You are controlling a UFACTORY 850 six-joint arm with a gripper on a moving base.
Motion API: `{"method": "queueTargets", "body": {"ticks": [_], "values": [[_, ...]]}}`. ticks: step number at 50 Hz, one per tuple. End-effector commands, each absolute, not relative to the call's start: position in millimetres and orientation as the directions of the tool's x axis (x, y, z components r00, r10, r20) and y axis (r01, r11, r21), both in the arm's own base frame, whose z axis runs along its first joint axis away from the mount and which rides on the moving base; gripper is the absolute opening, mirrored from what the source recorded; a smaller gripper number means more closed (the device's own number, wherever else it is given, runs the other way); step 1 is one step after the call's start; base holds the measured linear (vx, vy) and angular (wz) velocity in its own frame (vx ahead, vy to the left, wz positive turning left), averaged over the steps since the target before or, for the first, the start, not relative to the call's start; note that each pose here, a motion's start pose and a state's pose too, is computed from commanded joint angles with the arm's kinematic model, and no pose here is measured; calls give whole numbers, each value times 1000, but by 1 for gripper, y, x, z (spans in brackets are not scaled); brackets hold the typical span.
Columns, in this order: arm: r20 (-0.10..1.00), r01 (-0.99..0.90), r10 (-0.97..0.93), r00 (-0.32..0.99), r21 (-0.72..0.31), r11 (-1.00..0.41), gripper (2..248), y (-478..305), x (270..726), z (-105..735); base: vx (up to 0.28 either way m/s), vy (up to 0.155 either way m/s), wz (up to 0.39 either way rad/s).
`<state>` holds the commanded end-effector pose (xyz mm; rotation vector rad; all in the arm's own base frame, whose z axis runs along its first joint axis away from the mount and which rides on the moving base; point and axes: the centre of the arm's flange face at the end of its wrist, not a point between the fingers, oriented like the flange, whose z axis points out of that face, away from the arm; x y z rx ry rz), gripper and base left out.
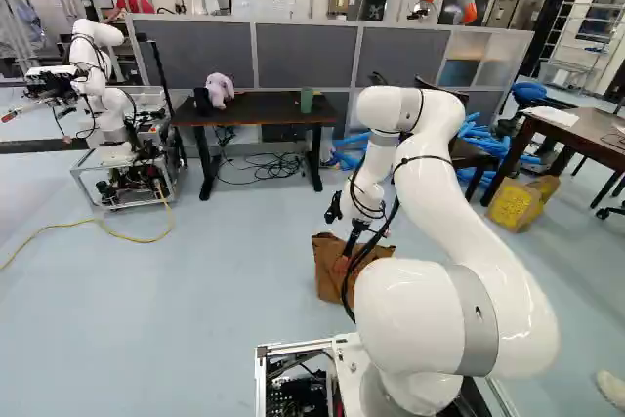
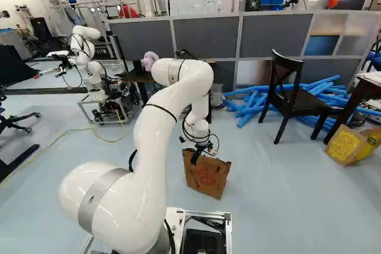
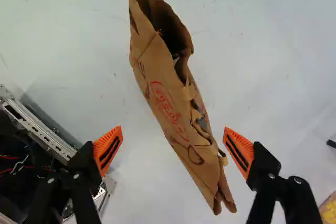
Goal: Pick up the bag on the ground and place it on the table
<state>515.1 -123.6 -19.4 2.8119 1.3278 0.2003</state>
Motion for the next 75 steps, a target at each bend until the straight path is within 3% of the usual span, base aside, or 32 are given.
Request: {"method": "queueTargets", "body": {"ticks": [75], "values": [[112,810,815,569,96,-578,247,-131,546,-134,0,0,0]]}}
